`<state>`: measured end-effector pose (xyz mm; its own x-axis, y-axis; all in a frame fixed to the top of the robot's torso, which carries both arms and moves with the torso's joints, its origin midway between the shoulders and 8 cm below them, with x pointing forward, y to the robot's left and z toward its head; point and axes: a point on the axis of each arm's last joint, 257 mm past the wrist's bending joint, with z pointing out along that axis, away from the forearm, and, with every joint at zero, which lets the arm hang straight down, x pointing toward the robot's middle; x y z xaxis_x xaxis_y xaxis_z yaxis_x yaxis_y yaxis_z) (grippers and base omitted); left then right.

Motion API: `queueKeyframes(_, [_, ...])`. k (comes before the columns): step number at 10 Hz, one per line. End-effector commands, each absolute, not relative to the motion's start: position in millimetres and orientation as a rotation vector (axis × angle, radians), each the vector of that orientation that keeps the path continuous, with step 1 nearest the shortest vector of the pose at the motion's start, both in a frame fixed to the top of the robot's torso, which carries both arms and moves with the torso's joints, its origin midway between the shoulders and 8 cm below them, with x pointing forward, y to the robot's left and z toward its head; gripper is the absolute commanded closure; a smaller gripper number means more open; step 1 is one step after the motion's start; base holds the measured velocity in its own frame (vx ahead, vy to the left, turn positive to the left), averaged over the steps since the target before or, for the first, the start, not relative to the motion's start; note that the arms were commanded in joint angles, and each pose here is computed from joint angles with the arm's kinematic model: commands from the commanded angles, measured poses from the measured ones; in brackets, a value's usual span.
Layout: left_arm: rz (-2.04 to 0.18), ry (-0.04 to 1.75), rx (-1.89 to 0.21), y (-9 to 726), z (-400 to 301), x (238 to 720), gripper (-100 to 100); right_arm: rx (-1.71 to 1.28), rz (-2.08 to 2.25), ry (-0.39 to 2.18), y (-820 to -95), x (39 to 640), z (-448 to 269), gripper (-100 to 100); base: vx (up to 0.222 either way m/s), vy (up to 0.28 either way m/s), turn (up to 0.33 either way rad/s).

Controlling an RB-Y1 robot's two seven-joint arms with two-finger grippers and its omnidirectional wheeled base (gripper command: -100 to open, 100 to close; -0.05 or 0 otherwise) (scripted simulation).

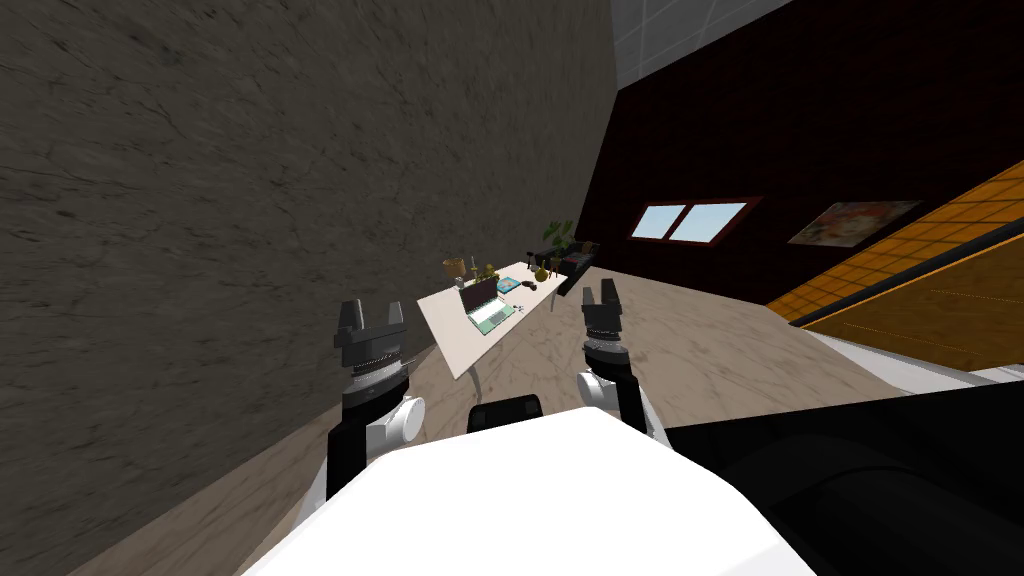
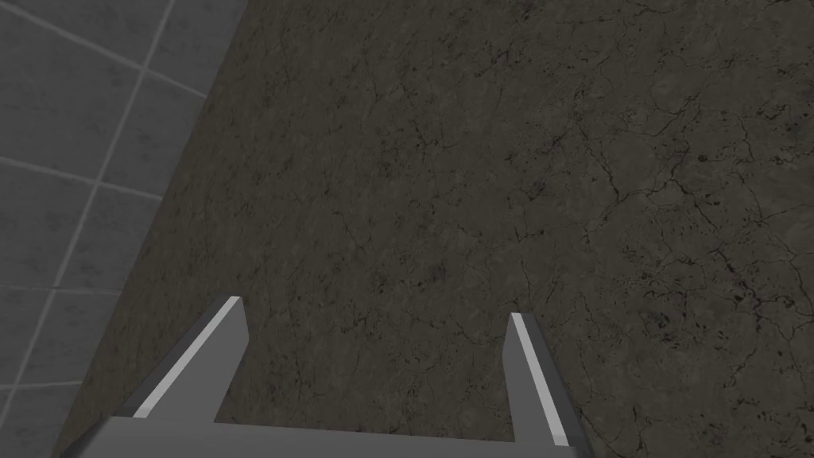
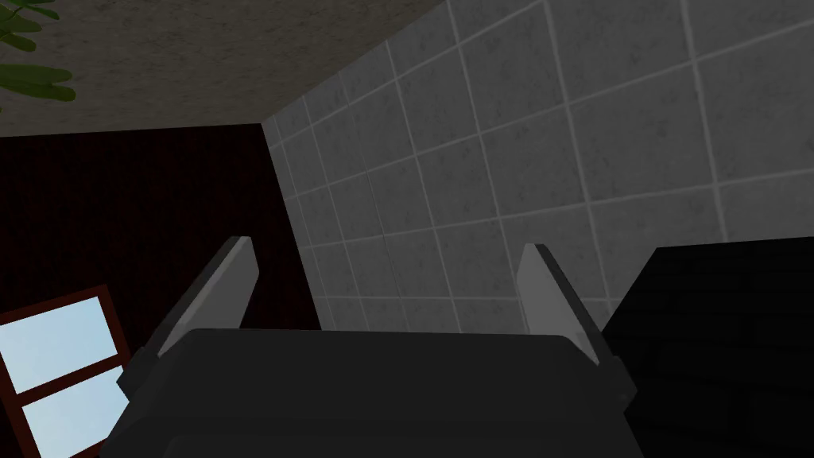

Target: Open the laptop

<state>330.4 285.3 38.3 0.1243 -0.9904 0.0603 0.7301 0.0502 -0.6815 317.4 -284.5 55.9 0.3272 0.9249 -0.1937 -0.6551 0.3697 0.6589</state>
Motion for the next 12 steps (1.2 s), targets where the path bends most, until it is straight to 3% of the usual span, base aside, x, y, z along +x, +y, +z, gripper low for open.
queueKeyframes(1, [-1.394,0.496,-0.657,285,38,330,0,0.519,1.097,0.607,-284,317,56,0,0.000,0.000,0.000])
queueKeyframes(9, [-1.394,0.495,-0.656,285,38,330,0,0.519,1.097,0.607,-284,317,56,0,0.000,0.000,0.000])
queueKeyframes(10, [-1.393,0.536,-0.643,283,33,335,-100,0.519,1.097,0.607,-284,317,56,0,-0.006,0.029,-0.082])
queueKeyframes(12, [-1.385,0.598,-0.633,282,22,344,-100,0.519,1.097,0.608,-285,317,56,0,-0.035,0.092,-0.152])
